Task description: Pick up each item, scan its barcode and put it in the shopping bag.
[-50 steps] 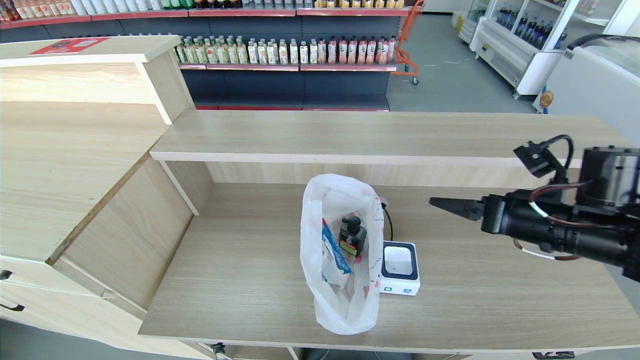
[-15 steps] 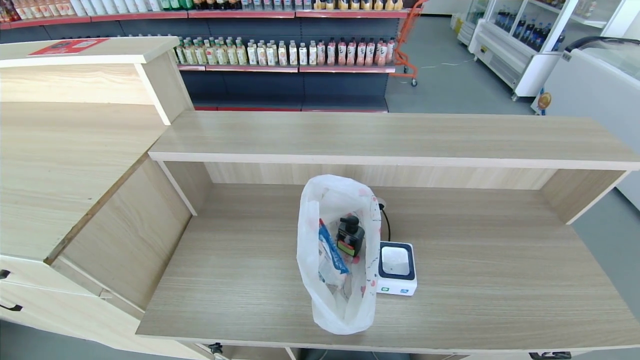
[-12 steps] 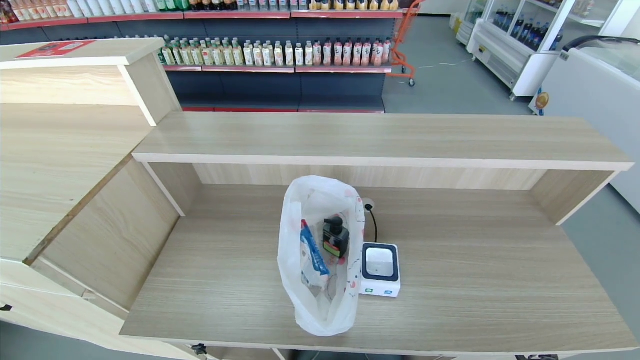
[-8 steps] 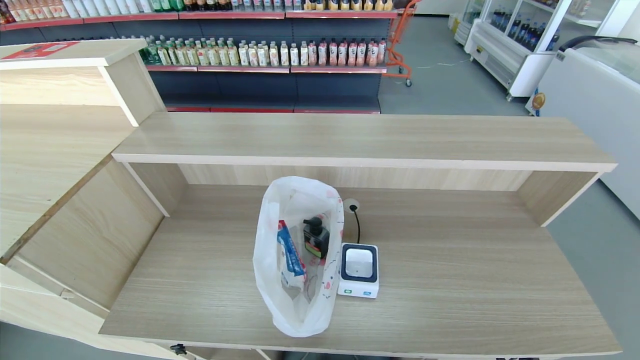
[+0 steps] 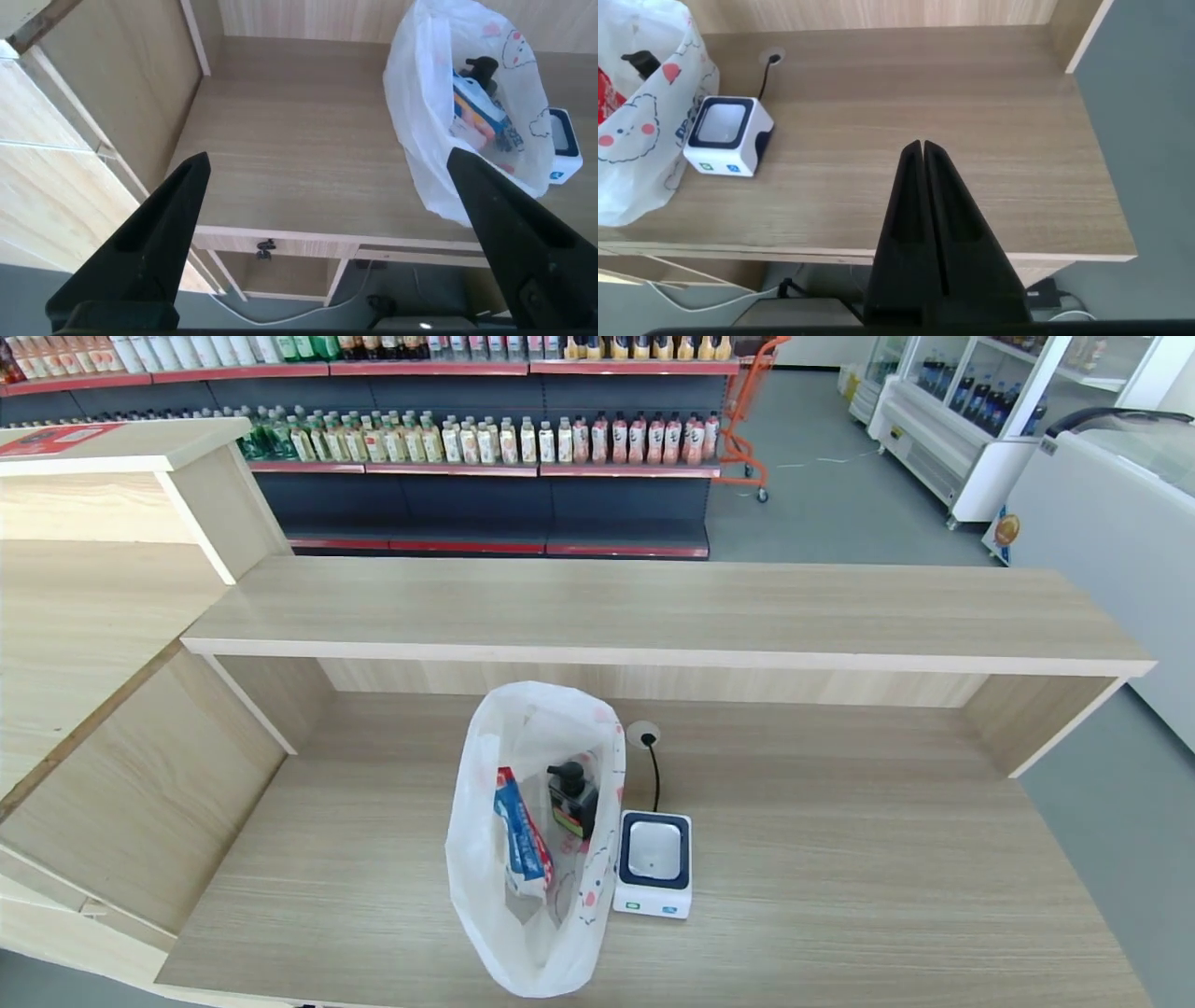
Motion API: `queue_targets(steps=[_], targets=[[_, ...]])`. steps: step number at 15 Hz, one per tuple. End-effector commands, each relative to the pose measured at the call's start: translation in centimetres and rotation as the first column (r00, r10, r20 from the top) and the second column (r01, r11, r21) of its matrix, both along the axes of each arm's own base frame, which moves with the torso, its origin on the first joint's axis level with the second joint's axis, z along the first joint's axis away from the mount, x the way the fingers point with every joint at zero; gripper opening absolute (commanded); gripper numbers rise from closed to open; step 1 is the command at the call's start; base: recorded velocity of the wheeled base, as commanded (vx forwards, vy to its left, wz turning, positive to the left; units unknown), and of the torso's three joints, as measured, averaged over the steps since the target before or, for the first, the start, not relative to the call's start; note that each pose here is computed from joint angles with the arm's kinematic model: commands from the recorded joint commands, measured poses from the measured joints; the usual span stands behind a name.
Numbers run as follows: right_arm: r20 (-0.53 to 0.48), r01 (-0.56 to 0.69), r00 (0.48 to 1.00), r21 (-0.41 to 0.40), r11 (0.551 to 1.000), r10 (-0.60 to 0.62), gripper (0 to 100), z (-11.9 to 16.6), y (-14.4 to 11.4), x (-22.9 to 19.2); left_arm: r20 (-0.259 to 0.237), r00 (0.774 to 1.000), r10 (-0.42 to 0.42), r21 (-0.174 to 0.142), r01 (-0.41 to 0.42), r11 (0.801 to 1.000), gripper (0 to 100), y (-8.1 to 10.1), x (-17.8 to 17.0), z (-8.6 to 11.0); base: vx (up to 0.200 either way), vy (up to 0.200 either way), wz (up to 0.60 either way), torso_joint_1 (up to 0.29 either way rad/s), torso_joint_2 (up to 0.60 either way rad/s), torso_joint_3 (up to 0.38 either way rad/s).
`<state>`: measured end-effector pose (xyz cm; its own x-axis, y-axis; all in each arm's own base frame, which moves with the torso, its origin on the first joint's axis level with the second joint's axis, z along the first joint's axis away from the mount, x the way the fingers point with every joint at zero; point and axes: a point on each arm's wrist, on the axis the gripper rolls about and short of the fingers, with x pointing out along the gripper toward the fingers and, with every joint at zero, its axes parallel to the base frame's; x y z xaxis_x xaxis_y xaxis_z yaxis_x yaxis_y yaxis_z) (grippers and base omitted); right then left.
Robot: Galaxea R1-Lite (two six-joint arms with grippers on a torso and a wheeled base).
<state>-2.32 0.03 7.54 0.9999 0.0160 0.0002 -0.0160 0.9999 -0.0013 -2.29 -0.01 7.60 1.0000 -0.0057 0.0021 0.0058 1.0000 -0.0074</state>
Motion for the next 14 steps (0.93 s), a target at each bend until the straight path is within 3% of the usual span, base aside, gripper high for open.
queue_targets(steps=[1,14], targets=[[-0.003,-0.002,1.000,0.000,1.000,0.002,0,0.00,0.00,0.03,0.001,1.000,0.001,0.001,-0.001,1.000,100,0.00,0.00,0.00,0.000,0.000,0.00,0.000,0.00,0.000],[-0.003,-0.002,1.000,-0.002,1.000,0.002,0,0.00,0.00,0.03,0.001,1.000,0.001,0.001,-0.001,1.000,100,0.00,0.00,0.00,0.000,0.000,0.00,0.000,0.00,0.000]])
